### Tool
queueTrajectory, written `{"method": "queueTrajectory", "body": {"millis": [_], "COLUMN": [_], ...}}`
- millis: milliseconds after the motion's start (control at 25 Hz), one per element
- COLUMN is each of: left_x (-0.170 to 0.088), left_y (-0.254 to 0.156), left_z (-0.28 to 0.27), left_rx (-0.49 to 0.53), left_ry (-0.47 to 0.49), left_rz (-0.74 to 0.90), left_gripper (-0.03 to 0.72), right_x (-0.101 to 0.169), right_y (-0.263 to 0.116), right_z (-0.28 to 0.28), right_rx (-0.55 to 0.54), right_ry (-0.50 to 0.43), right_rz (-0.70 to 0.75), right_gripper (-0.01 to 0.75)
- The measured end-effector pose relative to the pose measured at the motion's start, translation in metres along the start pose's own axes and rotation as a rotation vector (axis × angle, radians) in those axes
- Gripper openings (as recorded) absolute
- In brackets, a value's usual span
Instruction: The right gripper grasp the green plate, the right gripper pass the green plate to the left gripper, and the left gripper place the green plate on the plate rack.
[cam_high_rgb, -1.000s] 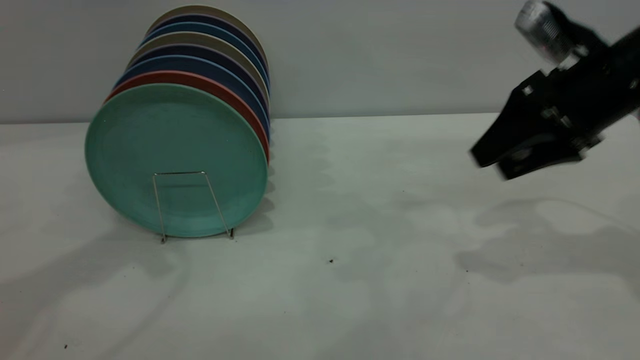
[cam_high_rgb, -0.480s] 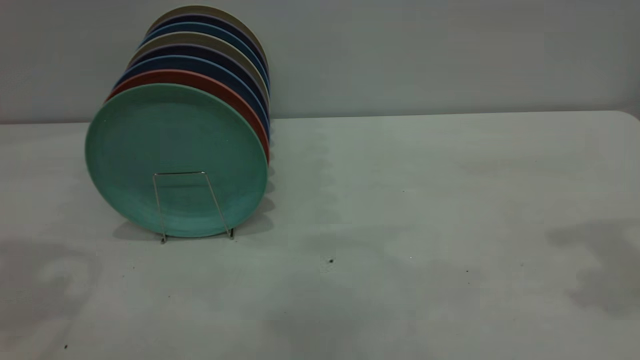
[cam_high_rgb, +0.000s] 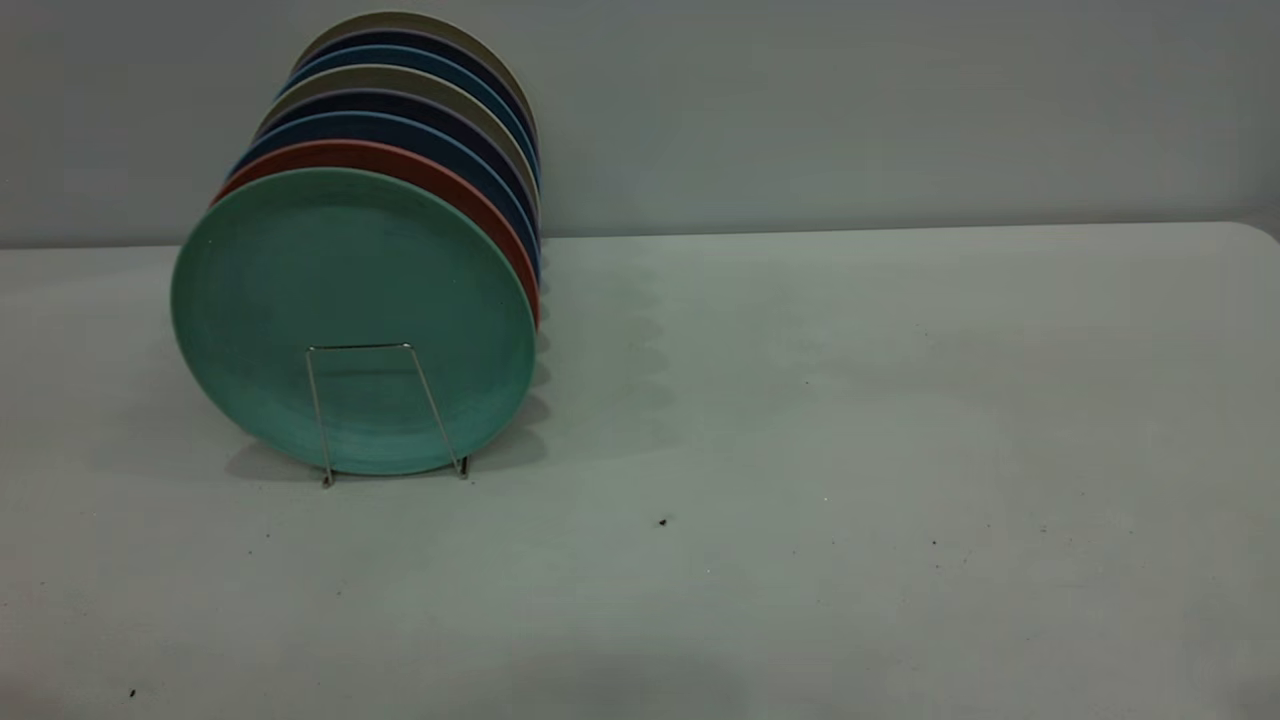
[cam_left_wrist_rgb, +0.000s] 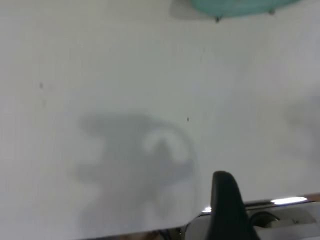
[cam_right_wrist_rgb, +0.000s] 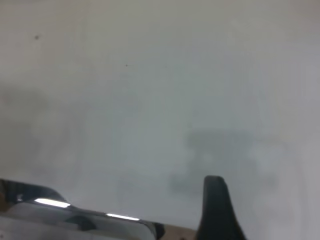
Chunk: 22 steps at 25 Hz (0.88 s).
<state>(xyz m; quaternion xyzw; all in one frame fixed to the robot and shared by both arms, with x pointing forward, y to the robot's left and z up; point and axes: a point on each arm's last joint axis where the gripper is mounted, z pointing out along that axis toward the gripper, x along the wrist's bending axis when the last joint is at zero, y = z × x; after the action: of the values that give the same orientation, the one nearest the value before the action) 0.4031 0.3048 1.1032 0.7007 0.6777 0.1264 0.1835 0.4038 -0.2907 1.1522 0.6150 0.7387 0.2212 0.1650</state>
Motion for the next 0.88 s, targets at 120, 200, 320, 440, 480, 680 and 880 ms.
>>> {"method": "queueTrajectory", "body": {"millis": [120, 200, 320, 440, 480, 680, 880], "left_x": [-0.002, -0.003, -0.005, -0.008, -0.008, -0.013, -0.013], "left_y": [-0.027, -0.044, -0.071, -0.1, -0.109, -0.145, -0.173], "left_z": [0.003, 0.007, 0.008, 0.009, 0.011, 0.0, -0.007], "left_rx": [-0.03, -0.059, -0.094, -0.121, -0.119, -0.227, -0.327], "left_ry": [0.005, 0.009, 0.017, 0.019, 0.018, 0.028, 0.074], "left_rz": [-0.005, -0.006, -0.001, 0.004, 0.005, 0.027, 0.046], "left_gripper": [0.471, 0.471, 0.471, 0.471, 0.471, 0.471, 0.471], "right_x": [0.006, 0.01, 0.014, 0.019, 0.02, 0.029, 0.033], "right_y": [-0.03, -0.051, -0.079, -0.106, -0.116, -0.16, -0.188], "right_z": [-0.009, -0.009, -0.005, 0.002, 0.005, 0.016, 0.016], "right_rx": [-0.031, -0.036, -0.036, -0.037, -0.043, -0.148, -0.31], "right_ry": [-0.005, -0.005, -0.005, -0.002, 0.002, 0.018, 0.007], "right_rz": [-0.018, -0.022, -0.023, -0.022, -0.021, -0.047, -0.087], "right_gripper": [0.534, 0.534, 0.534, 0.534, 0.534, 0.534, 0.534]}}
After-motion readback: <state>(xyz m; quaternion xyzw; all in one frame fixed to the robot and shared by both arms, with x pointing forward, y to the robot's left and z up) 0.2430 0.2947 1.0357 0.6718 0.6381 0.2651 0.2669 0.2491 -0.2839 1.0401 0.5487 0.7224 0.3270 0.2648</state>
